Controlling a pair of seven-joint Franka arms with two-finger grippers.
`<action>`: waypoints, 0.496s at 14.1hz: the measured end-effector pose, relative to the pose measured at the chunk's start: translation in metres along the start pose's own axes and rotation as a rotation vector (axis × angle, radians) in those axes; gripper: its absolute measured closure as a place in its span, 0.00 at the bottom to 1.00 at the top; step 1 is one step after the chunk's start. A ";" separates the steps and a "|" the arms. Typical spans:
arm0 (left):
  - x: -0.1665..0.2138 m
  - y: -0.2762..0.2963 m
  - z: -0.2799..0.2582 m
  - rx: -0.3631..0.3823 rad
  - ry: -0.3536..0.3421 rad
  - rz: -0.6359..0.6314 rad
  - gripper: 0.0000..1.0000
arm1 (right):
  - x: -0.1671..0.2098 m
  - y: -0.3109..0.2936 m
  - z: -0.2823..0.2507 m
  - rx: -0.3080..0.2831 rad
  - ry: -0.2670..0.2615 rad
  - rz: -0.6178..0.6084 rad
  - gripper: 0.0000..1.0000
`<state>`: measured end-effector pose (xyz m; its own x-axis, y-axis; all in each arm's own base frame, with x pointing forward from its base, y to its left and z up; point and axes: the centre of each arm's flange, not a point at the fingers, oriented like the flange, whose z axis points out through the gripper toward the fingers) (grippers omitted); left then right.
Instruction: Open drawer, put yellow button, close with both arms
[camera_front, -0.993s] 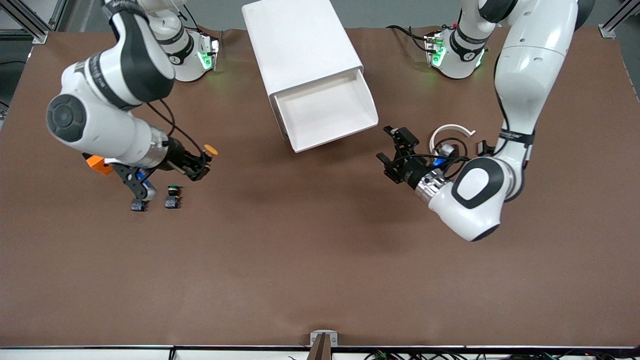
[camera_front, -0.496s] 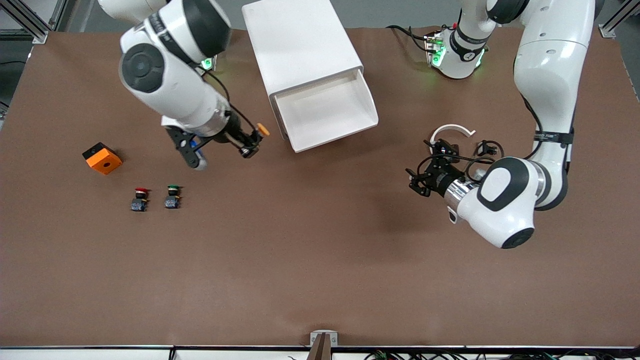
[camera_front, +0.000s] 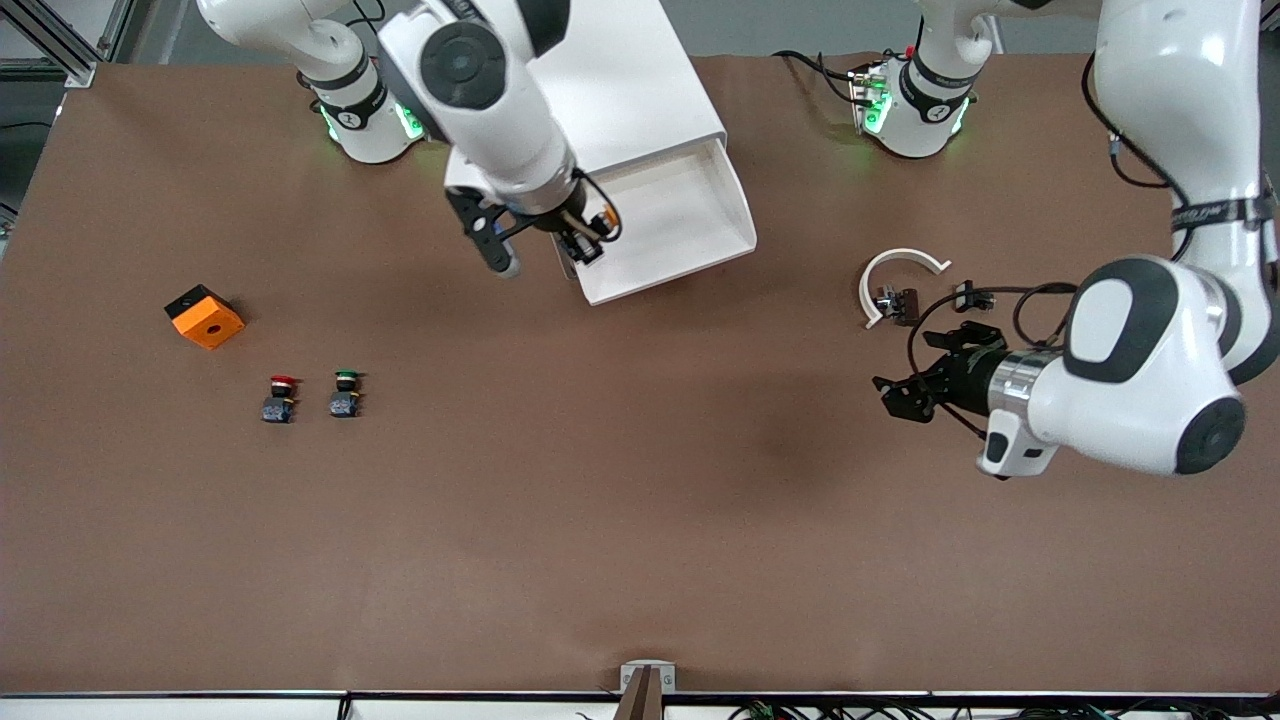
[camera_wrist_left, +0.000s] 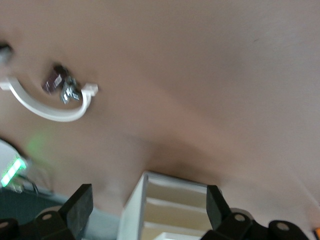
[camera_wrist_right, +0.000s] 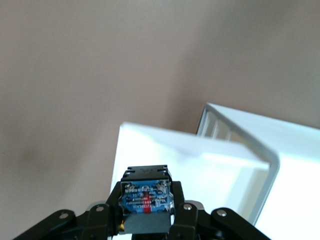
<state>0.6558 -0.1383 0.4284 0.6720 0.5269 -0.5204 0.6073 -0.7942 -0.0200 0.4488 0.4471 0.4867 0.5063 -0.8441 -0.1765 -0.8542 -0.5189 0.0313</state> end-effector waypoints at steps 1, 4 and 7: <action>-0.012 -0.004 -0.016 0.008 0.051 0.025 0.00 | -0.019 0.002 0.007 0.006 0.010 0.013 0.59; -0.028 -0.013 -0.040 0.004 0.111 0.050 0.00 | -0.058 0.005 0.032 0.026 0.066 0.010 0.59; -0.028 -0.016 -0.054 -0.034 0.149 0.072 0.00 | -0.083 0.001 0.066 0.042 0.082 -0.025 0.59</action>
<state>0.6504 -0.1242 0.4891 0.7681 0.5103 -0.3869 0.5676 -0.8222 0.0425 0.3981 0.5251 0.4363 0.5338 -0.8402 -0.0957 -0.8447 -0.5351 -0.0141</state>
